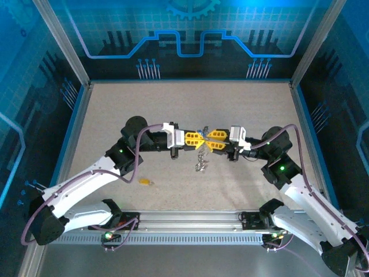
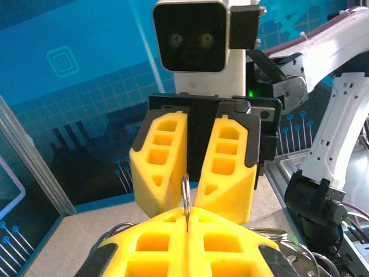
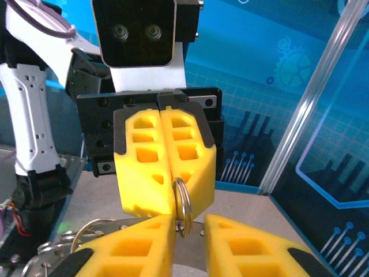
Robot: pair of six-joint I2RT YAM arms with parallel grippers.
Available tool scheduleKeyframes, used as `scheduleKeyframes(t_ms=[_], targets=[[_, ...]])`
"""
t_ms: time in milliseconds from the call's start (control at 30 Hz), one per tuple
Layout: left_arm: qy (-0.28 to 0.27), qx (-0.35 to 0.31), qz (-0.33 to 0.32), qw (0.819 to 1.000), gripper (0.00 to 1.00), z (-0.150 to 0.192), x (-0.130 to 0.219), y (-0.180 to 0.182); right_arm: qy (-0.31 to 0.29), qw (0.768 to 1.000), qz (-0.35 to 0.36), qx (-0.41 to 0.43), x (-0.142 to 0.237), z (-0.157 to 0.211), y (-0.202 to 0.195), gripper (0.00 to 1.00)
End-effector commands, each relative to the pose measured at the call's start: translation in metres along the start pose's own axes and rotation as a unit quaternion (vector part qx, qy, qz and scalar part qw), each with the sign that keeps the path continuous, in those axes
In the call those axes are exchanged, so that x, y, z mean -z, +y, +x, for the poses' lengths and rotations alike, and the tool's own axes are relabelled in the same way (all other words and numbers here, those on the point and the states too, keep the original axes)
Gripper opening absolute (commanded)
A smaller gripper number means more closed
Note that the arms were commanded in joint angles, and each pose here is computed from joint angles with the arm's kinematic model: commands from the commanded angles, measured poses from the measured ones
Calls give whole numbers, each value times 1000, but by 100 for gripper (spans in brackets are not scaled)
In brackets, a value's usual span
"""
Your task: Put the keys on the keyring
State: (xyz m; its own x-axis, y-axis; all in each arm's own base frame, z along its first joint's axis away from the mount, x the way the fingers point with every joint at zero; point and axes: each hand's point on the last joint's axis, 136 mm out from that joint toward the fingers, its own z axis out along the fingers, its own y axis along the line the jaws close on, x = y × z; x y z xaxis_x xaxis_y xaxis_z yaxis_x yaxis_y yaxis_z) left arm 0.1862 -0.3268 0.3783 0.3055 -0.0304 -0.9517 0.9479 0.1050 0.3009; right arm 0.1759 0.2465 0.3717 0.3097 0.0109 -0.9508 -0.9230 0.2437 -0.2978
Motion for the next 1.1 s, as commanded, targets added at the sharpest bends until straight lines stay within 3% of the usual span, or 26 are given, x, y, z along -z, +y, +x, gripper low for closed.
scheduleKeyframes(t_ms=[0,133,233,433,767,933,1067], targets=[[-44,-18,3,999,0,-17,-4,0,-10,1000,20,7,1,-2,-6,17],[-50,-18,0,999,0,-17,-5,3,-16,1000,25,7,1,-3,-8,13],[-51,-21,-2,998,0,-17,-6,3,-23,999,36,4,1,-4,-11,17],[-45,-20,-5,999,0,-11,-5,3,-27,999,46,5,2,-4,-14,14],[-30,-17,-1,999,0,-2,-7,2,-20,999,35,12,2,-4,-10,4],[16,-13,18,1000,24,10,-6,-5,29,999,20,17,2,8,-6,0],[80,-9,29,996,28,23,1,-10,79,997,5,23,4,19,-3,0]])
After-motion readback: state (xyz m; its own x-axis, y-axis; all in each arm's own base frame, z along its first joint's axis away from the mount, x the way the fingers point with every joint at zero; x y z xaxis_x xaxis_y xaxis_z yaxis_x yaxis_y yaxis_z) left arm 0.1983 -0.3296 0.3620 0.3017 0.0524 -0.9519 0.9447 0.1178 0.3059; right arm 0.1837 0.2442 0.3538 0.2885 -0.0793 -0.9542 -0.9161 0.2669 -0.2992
